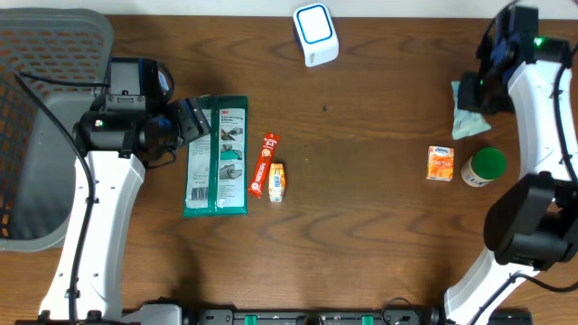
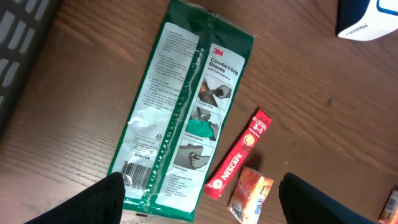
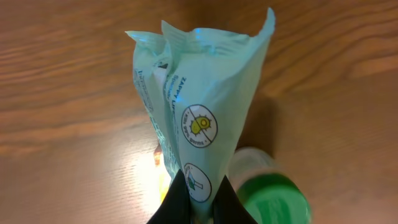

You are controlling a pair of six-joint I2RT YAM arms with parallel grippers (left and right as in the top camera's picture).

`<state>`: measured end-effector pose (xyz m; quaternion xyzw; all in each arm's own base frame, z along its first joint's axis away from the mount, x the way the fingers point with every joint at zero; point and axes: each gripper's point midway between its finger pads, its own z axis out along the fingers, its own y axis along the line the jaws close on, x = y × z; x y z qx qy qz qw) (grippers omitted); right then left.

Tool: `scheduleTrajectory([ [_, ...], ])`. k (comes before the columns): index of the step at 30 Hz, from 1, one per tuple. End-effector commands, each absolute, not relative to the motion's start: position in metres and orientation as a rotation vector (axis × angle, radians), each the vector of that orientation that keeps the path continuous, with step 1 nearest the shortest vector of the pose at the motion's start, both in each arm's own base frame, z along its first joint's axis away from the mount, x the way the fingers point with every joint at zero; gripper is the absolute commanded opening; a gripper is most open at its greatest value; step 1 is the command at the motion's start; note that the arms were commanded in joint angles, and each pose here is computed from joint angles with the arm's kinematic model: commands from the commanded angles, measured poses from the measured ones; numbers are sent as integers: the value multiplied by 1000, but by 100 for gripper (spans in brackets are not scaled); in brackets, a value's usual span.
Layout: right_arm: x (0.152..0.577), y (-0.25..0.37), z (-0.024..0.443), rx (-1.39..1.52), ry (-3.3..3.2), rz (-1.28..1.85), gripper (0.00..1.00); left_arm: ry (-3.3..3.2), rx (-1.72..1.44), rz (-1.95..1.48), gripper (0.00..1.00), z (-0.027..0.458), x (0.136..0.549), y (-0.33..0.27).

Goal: Scan the item barcode
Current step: 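Move the wipes pack to the far right and release it near the jar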

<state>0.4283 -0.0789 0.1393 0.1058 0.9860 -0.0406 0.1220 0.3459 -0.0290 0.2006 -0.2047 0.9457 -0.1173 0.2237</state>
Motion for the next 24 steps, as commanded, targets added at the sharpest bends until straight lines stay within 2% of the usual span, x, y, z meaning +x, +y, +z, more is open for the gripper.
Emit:
scheduleTrajectory([
  [1, 423, -84, 107, 369, 2887, -71, 1, 2599, -560, -315, 80, 204, 347, -27],
  [3, 424, -86, 97, 371, 2879, -73, 5, 2599, -560, -315, 80, 205, 347, -27],
  [4, 424, -86, 94, 364, 2876, -75, 13, 2599, -560, -315, 80, 204, 347, -27],
  [8, 424, -86, 92, 338, 2877, -78, 77, 2599, -560, -314, 80, 205, 347, -27],
  [10, 426, -87, 97, 336, 2866, -79, 98, 2599, -560, -314, 80, 205, 347, -27],
  [19, 418, -82, 134, 333, 2866, -57, 99, 2599, -560, -314, 80, 205, 347, -27],
  [24, 419, -39, 154, 281, 2861, 284, 99, 2599, -560, -315, 80, 205, 347, -27],
])
